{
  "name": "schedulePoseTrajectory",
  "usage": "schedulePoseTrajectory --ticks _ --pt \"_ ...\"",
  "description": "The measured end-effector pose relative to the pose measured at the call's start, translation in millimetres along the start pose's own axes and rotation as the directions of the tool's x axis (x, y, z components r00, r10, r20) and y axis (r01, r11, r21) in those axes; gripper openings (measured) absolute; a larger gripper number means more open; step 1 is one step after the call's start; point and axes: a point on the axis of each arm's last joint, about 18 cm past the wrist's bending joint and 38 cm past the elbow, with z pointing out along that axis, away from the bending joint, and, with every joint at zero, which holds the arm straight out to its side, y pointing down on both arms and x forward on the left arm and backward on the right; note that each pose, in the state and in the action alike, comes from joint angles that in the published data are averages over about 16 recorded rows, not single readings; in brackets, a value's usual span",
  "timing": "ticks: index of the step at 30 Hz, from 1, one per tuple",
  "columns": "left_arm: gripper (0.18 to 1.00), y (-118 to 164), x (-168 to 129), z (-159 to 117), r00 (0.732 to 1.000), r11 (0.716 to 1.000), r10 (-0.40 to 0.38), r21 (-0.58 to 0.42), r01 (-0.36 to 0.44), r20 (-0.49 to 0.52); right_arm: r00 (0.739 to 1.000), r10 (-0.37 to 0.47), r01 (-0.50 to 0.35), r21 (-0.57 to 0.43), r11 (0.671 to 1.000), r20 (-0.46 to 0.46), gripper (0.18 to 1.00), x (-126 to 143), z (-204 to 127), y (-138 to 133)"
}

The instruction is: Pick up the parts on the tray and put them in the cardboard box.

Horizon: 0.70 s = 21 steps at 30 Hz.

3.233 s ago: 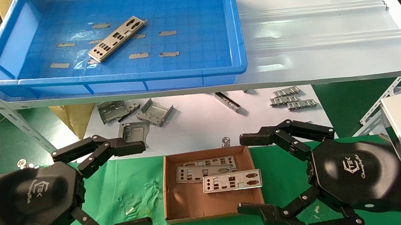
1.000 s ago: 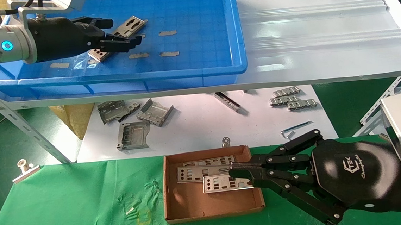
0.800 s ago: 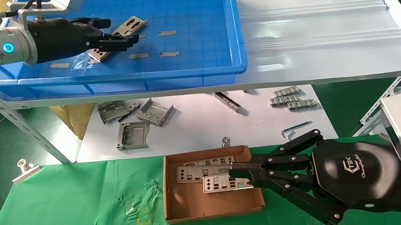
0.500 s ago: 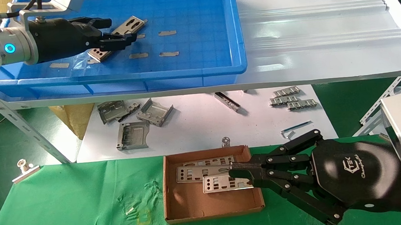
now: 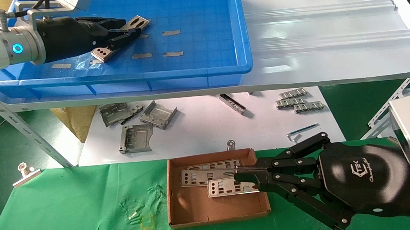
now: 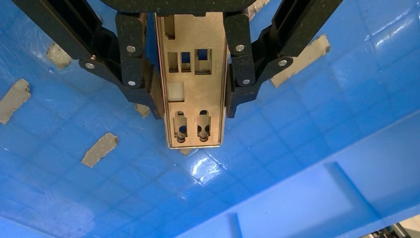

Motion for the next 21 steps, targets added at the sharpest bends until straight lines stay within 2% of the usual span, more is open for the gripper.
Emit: schedulePoseTrajectory --ticks 7,21 --pt "0.484 -8.1 -2.0 1.0 1.0 1.0 0.01 0.02 -0.01 0.014 1.0 0.0 0.0 0.0 1.0 0.0 0.191 0.0 0.0 0.0" --pt "0.462 -15.6 -5.6 8.4 0.998 0.999 0.002 0.053 -0.006 0.066 1.0 0.0 0.0 0.0 1.0 0.0 0.191 0.0 0.0 0.0"
